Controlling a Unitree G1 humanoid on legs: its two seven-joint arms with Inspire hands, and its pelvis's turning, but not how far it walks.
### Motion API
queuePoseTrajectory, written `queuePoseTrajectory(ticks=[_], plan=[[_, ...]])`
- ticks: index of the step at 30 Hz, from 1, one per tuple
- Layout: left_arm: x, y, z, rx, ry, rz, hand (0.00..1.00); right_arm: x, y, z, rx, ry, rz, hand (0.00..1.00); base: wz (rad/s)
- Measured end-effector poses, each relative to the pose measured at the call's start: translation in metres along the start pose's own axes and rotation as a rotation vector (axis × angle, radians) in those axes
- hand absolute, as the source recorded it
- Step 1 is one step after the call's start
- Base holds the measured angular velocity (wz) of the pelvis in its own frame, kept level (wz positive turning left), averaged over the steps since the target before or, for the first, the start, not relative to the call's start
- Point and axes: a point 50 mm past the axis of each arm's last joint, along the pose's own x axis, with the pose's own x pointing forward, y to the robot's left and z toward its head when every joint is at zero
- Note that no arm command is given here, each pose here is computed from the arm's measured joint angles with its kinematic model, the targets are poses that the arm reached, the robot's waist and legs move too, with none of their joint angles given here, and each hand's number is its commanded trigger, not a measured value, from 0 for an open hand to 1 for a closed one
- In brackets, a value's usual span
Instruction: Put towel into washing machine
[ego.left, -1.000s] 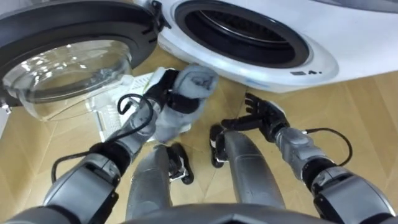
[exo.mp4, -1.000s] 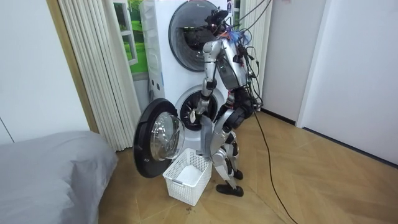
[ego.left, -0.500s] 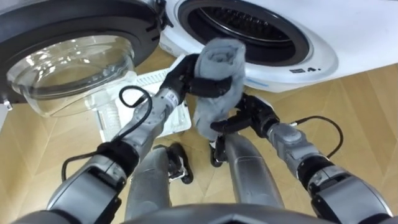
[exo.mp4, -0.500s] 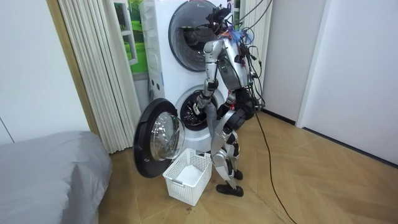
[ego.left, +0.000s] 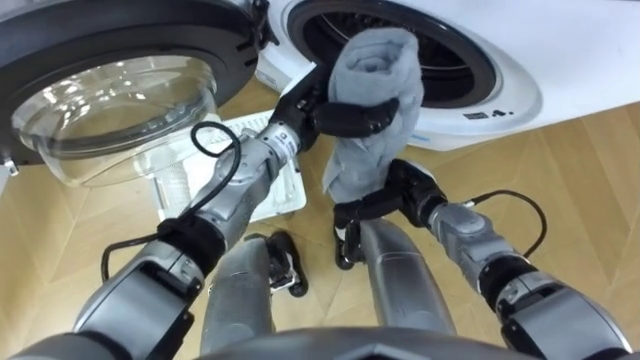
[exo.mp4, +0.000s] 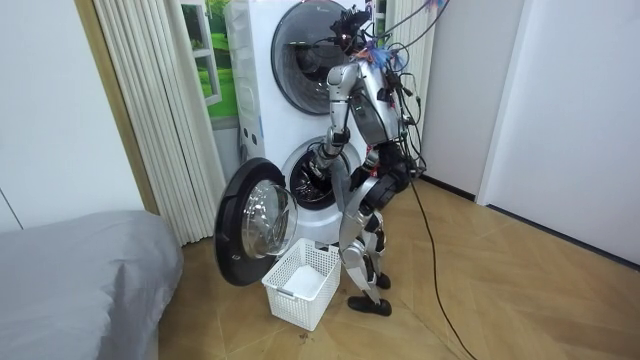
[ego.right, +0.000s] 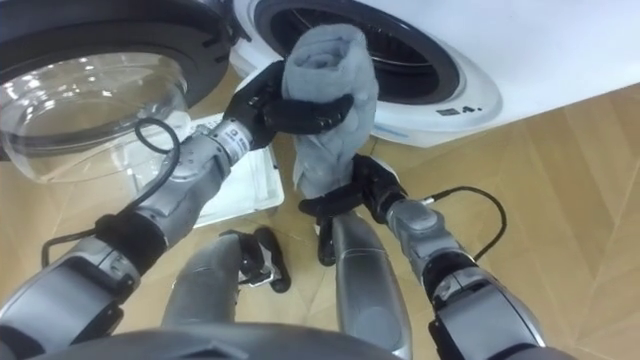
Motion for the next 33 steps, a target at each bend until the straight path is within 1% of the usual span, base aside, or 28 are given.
queuePoseTrajectory(ticks=[1,3,4,5,9,13,18,23,24,25,31,33], plan=[[0.000,-0.001,-0.001,-0.028,0.001,-0.008,1.00,0.000,0.000,0.000,0.003,-0.001,-0.002,0.00,0.04],[0.000,-0.003,-0.004,-0.125,0.009,-0.032,1.00,0.000,-0.001,0.000,0.003,0.000,-0.004,0.00,0.06],[0.000,-0.003,-0.005,-0.153,0.013,-0.037,1.00,0.000,-0.001,0.000,0.002,0.001,-0.005,0.67,0.05],[-0.001,-0.003,-0.007,-0.203,0.018,-0.041,1.00,-0.001,-0.003,-0.001,-0.001,0.005,-0.010,1.00,0.05],[-0.006,0.002,-0.018,-0.365,0.043,-0.032,1.00,-0.003,-0.008,-0.004,-0.019,0.034,-0.020,1.00,0.00],[-0.011,0.001,-0.026,-0.498,0.042,-0.026,1.00,-0.004,-0.010,-0.006,-0.035,0.062,-0.025,1.00,-0.05],[-0.010,-0.001,-0.027,-0.545,0.041,-0.031,1.00,-0.002,-0.003,-0.008,-0.017,0.074,-0.010,1.00,-0.02],[-0.012,0.000,-0.030,-0.592,0.037,-0.019,1.00,-0.001,-0.002,-0.009,-0.006,0.087,-0.009,1.00,-0.02],[-0.012,0.000,-0.029,-0.602,0.032,-0.015,0.92,-0.001,-0.002,-0.009,-0.005,0.086,-0.010,1.00,0.00],[-0.012,0.001,-0.029,-0.605,0.029,-0.013,0.01,-0.001,-0.002,-0.008,-0.004,0.084,-0.011,1.00,0.00],[-0.016,0.008,-0.030,-0.640,0.012,0.026,0.00,-0.002,-0.004,-0.010,-0.007,0.088,-0.041,1.00,0.00],[-0.022,0.014,-0.034,-0.686,-0.006,0.064,0.00,-0.003,-0.004,-0.012,-0.005,0.091,-0.057,1.00,0.00]])
